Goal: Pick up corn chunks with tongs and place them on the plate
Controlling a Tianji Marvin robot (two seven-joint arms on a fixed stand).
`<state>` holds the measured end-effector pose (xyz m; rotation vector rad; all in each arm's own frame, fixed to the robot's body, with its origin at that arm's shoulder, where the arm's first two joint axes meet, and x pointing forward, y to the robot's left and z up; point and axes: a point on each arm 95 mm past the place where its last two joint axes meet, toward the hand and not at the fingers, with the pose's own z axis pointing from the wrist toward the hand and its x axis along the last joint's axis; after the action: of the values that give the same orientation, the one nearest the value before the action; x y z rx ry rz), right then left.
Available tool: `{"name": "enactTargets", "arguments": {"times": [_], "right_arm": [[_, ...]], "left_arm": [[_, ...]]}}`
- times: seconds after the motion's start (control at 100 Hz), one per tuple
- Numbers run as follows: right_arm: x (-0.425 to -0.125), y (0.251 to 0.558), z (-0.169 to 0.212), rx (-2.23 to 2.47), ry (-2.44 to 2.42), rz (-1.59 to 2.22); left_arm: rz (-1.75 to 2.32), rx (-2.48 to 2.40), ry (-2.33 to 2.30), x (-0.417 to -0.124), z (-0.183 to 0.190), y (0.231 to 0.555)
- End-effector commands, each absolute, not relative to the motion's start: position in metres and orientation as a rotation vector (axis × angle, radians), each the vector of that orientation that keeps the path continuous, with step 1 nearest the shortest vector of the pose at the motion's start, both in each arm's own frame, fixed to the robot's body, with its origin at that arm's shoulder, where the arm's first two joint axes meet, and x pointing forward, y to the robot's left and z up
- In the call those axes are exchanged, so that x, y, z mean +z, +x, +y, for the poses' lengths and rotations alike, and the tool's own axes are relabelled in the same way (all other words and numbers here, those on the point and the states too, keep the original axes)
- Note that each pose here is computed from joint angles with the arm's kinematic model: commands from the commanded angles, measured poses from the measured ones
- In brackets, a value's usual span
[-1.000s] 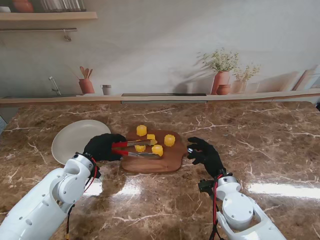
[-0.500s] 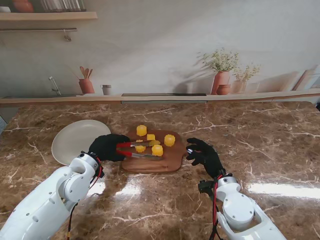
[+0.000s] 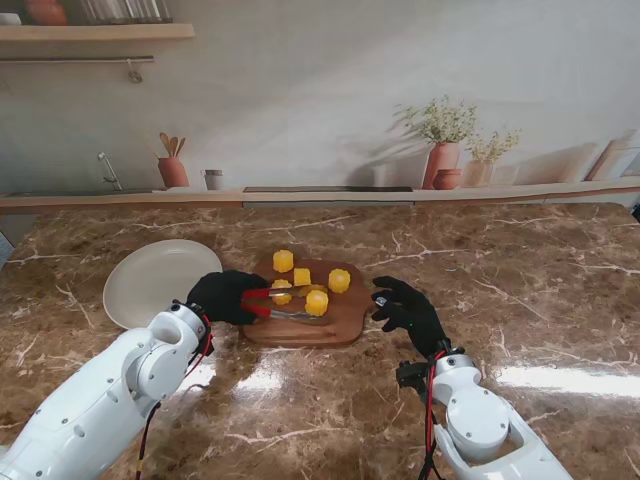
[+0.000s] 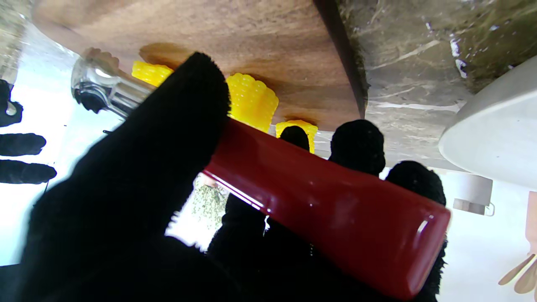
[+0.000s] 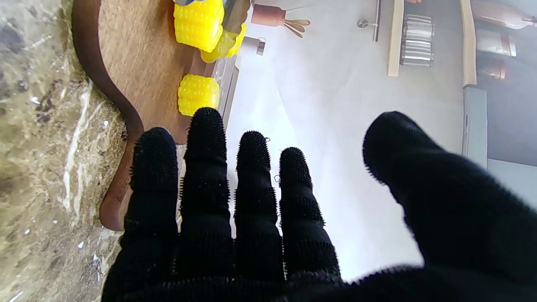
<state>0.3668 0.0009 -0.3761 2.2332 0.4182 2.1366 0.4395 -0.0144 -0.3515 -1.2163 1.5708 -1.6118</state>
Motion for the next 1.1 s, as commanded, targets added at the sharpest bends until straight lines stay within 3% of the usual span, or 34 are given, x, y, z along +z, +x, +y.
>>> {"name": "enactTargets", "arguments": {"times": [0.0,1.09], "right_arm": [[-0.3816,0.3621,0.0034,2.132,2.264,0.429],[-0.3832,0.3591,0.0045,2.192,2.31,0.449]], "left_arm": [[1.585,-1.585,-1.228,-0.3572,-0.0133,0.4391],[1.555,-1.609,-1.331,-0.3607,-0.0132,0.4369]]}}
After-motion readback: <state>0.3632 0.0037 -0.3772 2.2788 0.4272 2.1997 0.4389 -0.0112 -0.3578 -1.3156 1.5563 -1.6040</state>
